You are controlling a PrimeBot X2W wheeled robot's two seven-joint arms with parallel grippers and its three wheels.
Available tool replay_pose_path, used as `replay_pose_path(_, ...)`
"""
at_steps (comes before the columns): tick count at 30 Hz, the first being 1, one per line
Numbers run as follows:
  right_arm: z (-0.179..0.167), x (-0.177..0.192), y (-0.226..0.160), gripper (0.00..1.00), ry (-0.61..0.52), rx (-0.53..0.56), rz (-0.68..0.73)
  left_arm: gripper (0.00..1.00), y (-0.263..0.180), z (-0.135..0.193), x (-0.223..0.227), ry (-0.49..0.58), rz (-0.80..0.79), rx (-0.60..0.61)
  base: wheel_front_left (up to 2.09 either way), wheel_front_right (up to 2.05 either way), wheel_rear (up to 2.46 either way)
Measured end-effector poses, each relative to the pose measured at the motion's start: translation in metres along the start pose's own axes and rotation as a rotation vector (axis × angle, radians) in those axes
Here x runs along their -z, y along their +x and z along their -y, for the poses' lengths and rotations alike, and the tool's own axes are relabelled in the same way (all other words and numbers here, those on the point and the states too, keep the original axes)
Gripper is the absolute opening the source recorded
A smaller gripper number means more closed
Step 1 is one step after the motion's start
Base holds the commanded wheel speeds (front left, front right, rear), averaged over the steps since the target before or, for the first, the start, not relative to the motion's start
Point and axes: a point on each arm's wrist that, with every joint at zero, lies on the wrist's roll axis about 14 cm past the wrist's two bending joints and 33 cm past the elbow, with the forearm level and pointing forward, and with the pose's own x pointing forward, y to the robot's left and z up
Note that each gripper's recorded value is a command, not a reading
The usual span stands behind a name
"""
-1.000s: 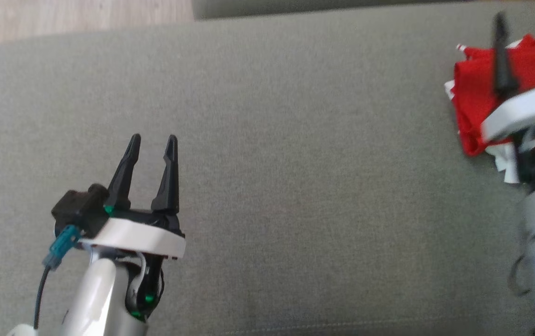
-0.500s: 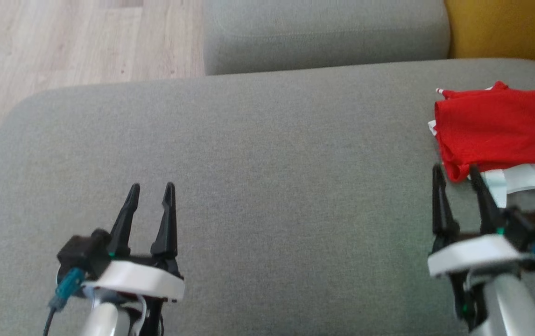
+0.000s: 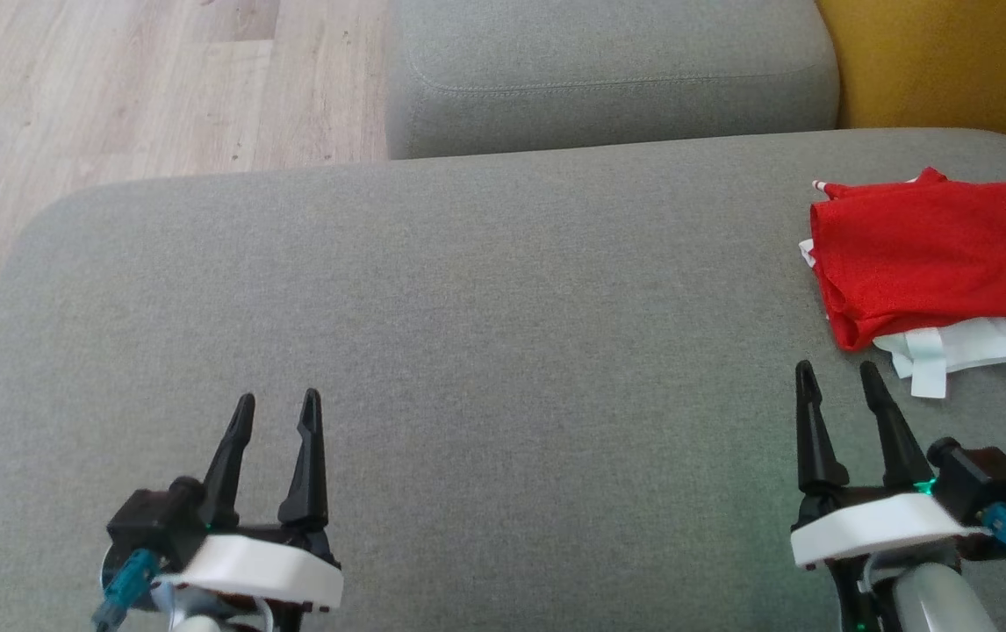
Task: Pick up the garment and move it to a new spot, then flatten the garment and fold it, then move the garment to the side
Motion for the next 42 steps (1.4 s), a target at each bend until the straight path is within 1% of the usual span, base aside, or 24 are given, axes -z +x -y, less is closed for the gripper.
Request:
replay_pose_path(10, 0.001, -0.006, 0.001, 1.0, 0.002, 0.002, 0.019, 1.0, 0.001, -0.003, 0.0, -0.033, 0.0, -0.019, 0.0, 0.0, 0.0)
replay_pose_path(30, -0.004, -0.007, 0.002, 1.0, 0.017, -0.011, 0.025, 1.0, 0.0, -0.011, -0.001, -0.037, 0.004, -0.045, 0.0, 0.0, 0.0)
replay_pose_path(31, -0.004, -0.004, 0.001, 0.0, 0.022, -0.01, 0.016, 0.0, -0.001, -0.012, 0.002, -0.047, -0.005, -0.049, 0.0, 0.0, 0.0)
replay_pose_path(36, 0.005, 0.031, -0.017, 0.0, 0.038, 0.026, -0.094, 0.0, -0.019, -0.021, 0.036, -0.058, -0.117, -0.087, 0.0, 0.0, 0.0)
replay_pose_path(42, 0.008, 0.035, -0.019, 0.0, 0.104, 0.051, -0.108, 0.0, -0.019, -0.023, 0.039, -0.119, -0.134, -0.107, 0.0, 0.0, 0.0)
